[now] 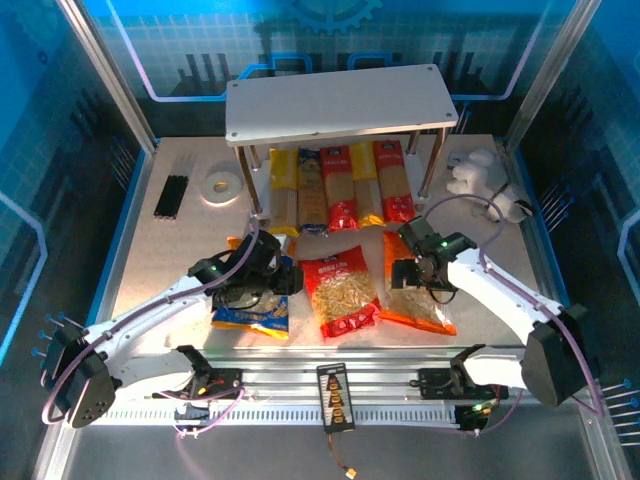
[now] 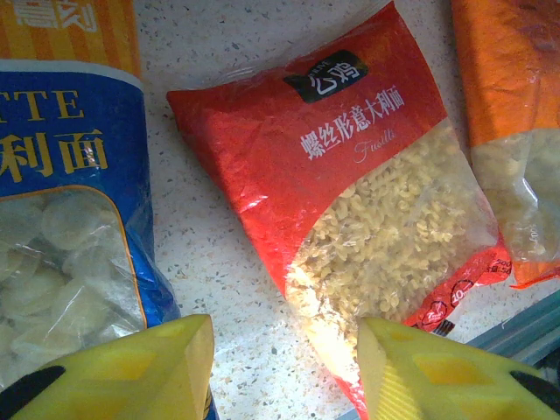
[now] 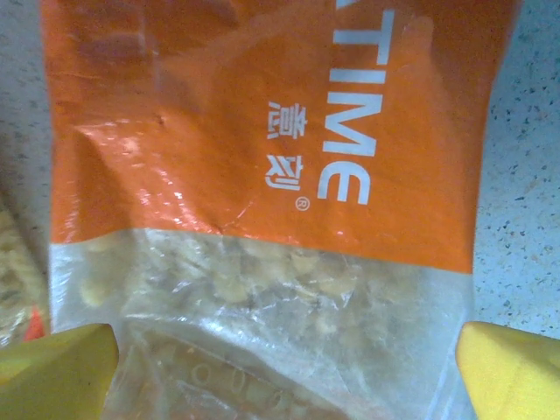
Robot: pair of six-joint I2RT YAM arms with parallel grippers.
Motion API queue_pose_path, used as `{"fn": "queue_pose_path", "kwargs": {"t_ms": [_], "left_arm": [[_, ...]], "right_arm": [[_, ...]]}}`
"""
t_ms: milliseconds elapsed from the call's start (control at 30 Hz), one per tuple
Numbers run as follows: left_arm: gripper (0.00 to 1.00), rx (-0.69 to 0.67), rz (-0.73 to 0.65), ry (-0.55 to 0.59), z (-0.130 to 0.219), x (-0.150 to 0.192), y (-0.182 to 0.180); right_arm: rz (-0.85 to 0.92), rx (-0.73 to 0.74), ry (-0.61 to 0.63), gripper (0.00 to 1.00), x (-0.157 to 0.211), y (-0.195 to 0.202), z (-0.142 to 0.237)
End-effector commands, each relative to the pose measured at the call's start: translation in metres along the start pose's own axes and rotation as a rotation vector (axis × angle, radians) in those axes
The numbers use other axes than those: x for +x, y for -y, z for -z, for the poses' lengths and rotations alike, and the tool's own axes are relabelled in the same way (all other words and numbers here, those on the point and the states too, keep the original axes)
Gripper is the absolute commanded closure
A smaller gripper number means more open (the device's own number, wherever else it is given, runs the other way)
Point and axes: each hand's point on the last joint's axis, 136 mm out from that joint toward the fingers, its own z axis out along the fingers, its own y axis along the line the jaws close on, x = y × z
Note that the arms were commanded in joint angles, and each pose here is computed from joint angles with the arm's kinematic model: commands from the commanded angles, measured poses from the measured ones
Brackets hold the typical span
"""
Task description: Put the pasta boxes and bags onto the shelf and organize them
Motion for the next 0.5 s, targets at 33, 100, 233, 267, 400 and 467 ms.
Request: {"fn": "queue_pose_path", "kwargs": {"t_ms": [33, 100, 233, 267, 400, 467], "left_arm": [[0.52, -0.018, 0.007, 0.008, -0.002, 0.002, -0.004], [0.52, -0.023, 0.002, 0.007, -0.002, 0.002, -0.005], [0.51, -0.028, -0.002, 0.011, -0.002, 0.001, -0.006], [0.51, -0.028, -0.004, 0.012, -0.001, 0.001, -0.006], [0.5, -0.036, -0.009, 0.013, -0.002, 0.001, -0.007], [0.5, -0.038, -0.013, 0.014, -0.002, 0.0, -0.007]], "right_arm": [[-0.005, 0.008, -0.032, 0.0, -0.002, 0.001, -0.014], [-0.011, 0.0, -0.045, 0.0, -0.002, -0.001, -0.019], [-0.018, -0.007, -0.072, 0.0, -0.003, -0.003, -0.028], [-0.017, -0.008, -0.078, 0.0, -0.003, -0.004, -0.03], [-0.016, -0.007, -0.121, 0.0, 0.0, -0.004, -0.04], [-0.016, -0.008, -0.14, 0.0, 0.002, -0.004, -0.044]]}}
